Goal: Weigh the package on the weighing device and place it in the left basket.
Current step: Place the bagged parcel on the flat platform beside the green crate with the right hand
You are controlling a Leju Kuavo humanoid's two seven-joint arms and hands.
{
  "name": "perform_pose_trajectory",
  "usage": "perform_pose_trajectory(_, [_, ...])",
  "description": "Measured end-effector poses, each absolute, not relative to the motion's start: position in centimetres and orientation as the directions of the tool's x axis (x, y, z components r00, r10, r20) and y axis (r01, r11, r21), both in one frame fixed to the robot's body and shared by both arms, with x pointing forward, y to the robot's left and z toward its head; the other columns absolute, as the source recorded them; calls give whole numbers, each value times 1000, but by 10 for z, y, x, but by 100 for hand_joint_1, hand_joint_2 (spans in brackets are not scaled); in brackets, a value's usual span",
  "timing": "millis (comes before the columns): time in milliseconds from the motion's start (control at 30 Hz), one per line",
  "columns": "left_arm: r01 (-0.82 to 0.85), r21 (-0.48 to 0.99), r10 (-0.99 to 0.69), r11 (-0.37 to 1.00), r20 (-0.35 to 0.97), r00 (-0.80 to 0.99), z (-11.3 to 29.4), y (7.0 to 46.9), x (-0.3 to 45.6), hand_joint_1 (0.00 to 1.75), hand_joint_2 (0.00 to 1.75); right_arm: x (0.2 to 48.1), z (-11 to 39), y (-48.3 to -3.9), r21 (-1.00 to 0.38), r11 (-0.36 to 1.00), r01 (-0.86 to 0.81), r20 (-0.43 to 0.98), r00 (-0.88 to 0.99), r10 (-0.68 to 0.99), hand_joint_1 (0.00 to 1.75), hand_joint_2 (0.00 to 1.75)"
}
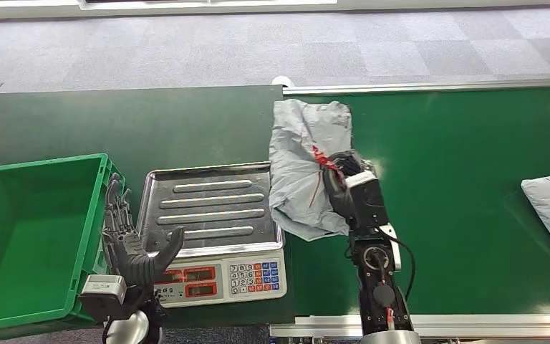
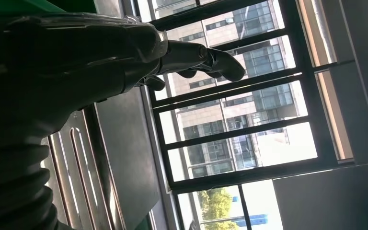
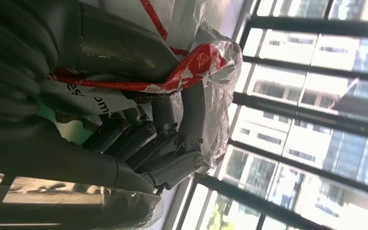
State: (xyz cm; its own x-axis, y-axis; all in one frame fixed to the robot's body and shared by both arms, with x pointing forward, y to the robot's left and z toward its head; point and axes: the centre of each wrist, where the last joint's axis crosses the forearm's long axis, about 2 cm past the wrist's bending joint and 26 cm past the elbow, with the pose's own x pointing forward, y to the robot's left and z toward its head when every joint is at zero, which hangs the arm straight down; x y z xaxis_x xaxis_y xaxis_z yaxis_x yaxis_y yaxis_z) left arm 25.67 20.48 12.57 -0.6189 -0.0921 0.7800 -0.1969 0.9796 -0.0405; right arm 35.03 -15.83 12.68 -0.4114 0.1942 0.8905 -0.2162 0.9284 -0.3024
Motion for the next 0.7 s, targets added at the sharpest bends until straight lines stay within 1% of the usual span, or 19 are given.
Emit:
perform_pose_trajectory(100, [-199, -44, -94, 979, 768, -633, 131, 205, 264, 0, 175, 346, 118, -119, -327, 877, -352, 901, -396, 177, 175, 175])
perform_pose_trajectory(200, [-209, -45, -101, 977, 765, -636, 132, 207, 266, 0, 175, 339, 108, -99, -335, 833, -440, 912, -372, 171, 175, 175])
perform_pose_trajectory(333, [-229, -44, -114, 972, 767, -631, 132, 211, 266, 0, 175, 335, 99, -90, -351, 793, -498, 919, -345, 190, 175, 175])
perform_pose_trajectory(467, [-244, -44, -123, 969, 770, -626, 130, 215, 265, 0, 175, 336, 95, -88, -361, 769, -527, 921, -328, 208, 150, 175])
perform_pose_trajectory(633, [-251, -46, -125, 967, 772, -624, 130, 217, 263, 0, 175, 336, 93, -87, -368, 753, -545, 923, -315, 223, 150, 175])
perform_pose_trajectory(700, [-253, -46, -126, 966, 772, -623, 130, 217, 263, 0, 175, 336, 92, -87, -369, 750, -548, 923, -312, 226, 75, 175])
